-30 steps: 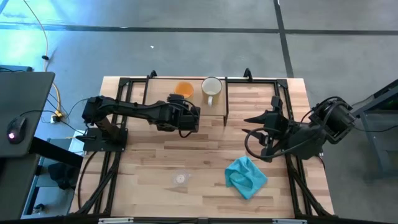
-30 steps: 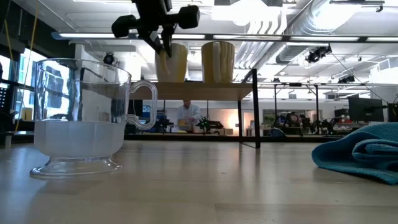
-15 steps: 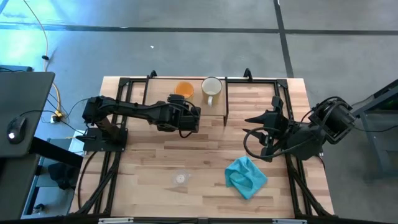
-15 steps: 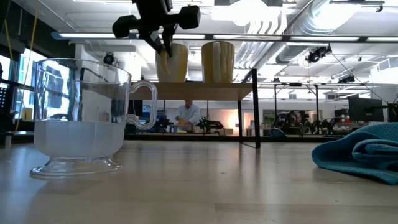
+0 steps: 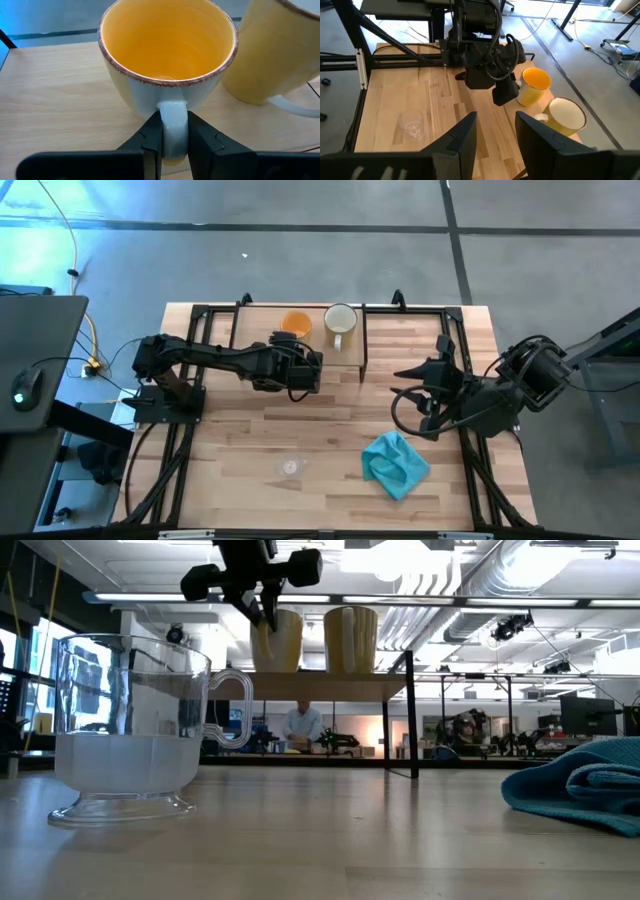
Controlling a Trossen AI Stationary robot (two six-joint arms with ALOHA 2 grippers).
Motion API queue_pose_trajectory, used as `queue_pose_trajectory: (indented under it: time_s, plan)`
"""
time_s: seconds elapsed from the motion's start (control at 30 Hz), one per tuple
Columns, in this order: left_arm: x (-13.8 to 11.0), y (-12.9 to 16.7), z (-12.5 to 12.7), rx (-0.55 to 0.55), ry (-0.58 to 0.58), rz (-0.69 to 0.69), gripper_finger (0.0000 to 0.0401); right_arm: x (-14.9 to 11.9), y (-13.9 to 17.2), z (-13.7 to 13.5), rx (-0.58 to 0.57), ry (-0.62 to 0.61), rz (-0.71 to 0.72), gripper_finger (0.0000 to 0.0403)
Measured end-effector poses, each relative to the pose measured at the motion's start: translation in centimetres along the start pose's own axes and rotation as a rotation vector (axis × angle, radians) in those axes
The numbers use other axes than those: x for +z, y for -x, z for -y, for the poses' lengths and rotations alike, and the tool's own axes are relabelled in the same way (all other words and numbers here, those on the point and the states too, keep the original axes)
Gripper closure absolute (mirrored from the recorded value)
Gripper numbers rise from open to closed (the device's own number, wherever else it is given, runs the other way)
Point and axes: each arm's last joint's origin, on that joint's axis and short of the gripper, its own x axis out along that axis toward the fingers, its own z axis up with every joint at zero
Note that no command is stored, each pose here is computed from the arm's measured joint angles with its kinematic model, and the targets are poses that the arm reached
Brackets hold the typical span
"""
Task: Stack small to large cups/mugs on shelf
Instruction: Put the yellow mug on the shelf
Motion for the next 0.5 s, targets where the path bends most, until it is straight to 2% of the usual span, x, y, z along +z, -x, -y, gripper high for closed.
queue_pose_trajectory:
  time_s: [0.5]
  plan:
    - [-0.50, -0.41, 0.39, 0.008, -0.008, 0.001, 0.0356, -0.01, 0.01, -0.02, 0.007, 0.000, -0.003, 0.0277]
